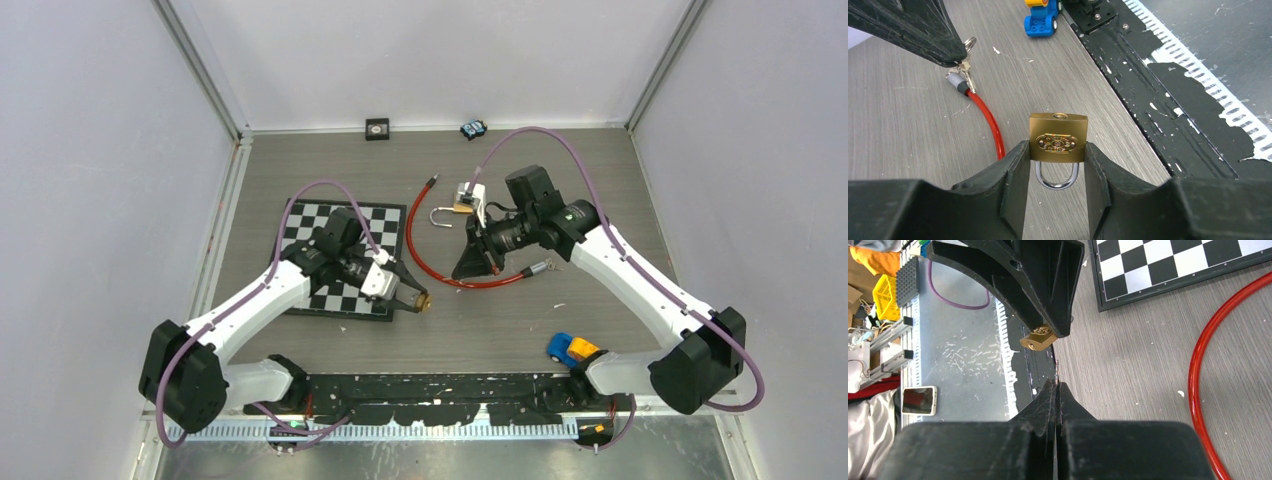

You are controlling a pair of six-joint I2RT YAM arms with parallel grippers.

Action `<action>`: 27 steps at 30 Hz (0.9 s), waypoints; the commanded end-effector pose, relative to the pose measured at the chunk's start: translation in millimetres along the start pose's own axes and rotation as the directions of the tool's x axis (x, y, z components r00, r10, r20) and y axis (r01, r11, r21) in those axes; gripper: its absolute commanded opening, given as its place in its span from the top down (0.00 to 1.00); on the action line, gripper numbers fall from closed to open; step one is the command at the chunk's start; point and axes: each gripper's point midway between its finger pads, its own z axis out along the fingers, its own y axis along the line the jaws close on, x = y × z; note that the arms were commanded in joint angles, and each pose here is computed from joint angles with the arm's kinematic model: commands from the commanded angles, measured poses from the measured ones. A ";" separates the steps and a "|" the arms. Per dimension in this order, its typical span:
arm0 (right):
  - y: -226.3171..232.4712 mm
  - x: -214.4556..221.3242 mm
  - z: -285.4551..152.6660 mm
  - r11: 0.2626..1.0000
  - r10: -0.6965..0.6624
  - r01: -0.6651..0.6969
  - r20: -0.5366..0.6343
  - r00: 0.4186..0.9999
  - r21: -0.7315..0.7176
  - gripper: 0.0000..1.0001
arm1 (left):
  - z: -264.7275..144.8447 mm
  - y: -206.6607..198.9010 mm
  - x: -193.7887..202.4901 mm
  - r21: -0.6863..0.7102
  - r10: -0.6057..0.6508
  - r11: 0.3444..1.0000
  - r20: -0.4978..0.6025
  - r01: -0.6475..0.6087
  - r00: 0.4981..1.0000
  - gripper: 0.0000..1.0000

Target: Unlock with the key

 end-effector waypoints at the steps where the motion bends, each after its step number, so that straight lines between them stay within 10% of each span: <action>1: 5.1 -12.7 3.6 0.999 -0.007 0.009 0.040 0.999 -0.036 0.99 | -5.9 18.4 -14.7 -0.060 0.055 0.997 -0.004 -0.056 0.998 1.00; 14: -14.8 -10.4 -4.9 0.983 -0.131 0.132 -0.016 0.991 0.124 0.99 | -15.0 43.2 -11.3 -0.162 -0.124 0.980 -0.067 0.112 0.990 1.00; 27: 10.4 -18.0 -22.8 0.709 -0.643 0.680 -0.226 0.732 0.186 0.99 | -4.1 9.3 -18.5 0.070 -0.429 0.901 -0.008 0.428 0.903 1.00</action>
